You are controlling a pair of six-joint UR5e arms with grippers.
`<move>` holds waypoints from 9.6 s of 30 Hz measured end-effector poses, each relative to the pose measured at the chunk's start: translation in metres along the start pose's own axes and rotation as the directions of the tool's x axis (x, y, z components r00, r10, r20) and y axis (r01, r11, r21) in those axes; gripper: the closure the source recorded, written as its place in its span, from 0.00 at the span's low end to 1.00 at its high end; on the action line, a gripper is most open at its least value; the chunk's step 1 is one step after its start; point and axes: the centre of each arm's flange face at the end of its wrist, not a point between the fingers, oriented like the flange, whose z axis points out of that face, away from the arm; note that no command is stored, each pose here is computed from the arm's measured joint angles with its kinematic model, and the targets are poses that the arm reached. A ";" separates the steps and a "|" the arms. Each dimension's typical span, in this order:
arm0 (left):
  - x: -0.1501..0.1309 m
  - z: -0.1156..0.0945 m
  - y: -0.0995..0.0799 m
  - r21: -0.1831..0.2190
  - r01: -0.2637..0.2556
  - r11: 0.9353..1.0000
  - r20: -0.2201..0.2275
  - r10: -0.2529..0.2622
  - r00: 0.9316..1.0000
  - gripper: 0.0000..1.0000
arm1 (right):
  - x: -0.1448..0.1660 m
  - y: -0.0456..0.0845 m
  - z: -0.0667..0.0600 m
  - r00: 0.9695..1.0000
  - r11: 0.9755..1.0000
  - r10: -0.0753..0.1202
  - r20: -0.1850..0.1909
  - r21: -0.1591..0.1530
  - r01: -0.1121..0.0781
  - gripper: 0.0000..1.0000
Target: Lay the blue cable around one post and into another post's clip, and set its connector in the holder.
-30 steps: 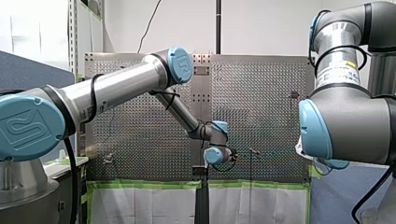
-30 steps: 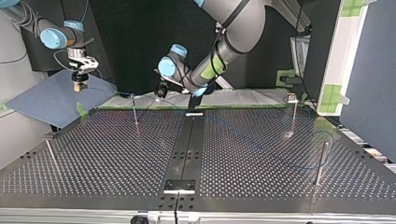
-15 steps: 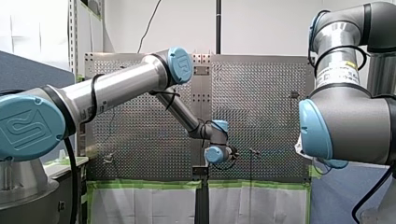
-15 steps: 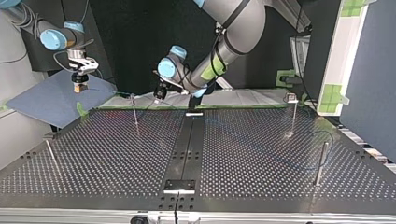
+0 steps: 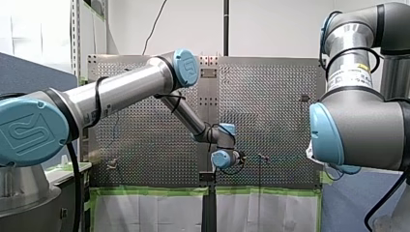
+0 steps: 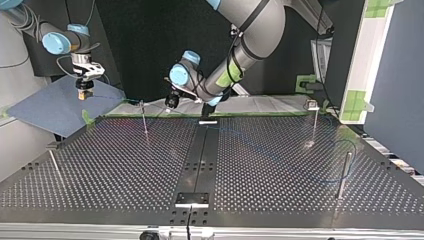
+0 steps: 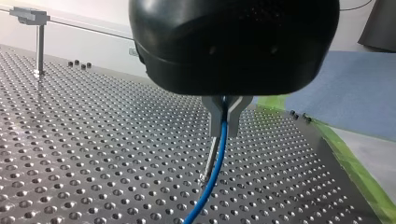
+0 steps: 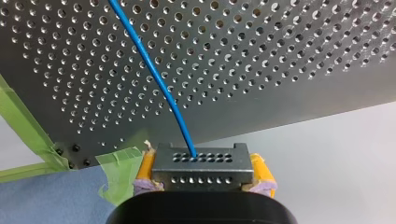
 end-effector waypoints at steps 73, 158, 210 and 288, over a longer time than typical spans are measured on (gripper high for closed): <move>0.019 -0.021 -0.012 0.006 -0.052 0.999 -0.080 0.052 0.995 0.00 | -0.017 -0.007 0.022 0.999 0.999 0.000 0.038 0.041 -0.002 0.83; -0.009 -0.062 -0.104 0.005 -0.108 0.994 -0.091 0.108 0.990 0.00 | -0.038 -0.007 0.022 0.997 0.999 0.016 0.072 0.043 -0.019 0.83; -0.149 -0.161 -0.090 -0.074 0.017 0.997 0.144 -0.006 0.990 0.00 | -0.041 -0.021 0.024 0.995 0.996 0.020 0.095 0.085 -0.028 0.83; -0.187 -0.342 0.032 -0.103 0.127 0.987 0.293 -0.092 0.952 0.00 | -0.047 -0.038 0.025 0.994 0.993 0.014 0.107 0.112 -0.026 0.83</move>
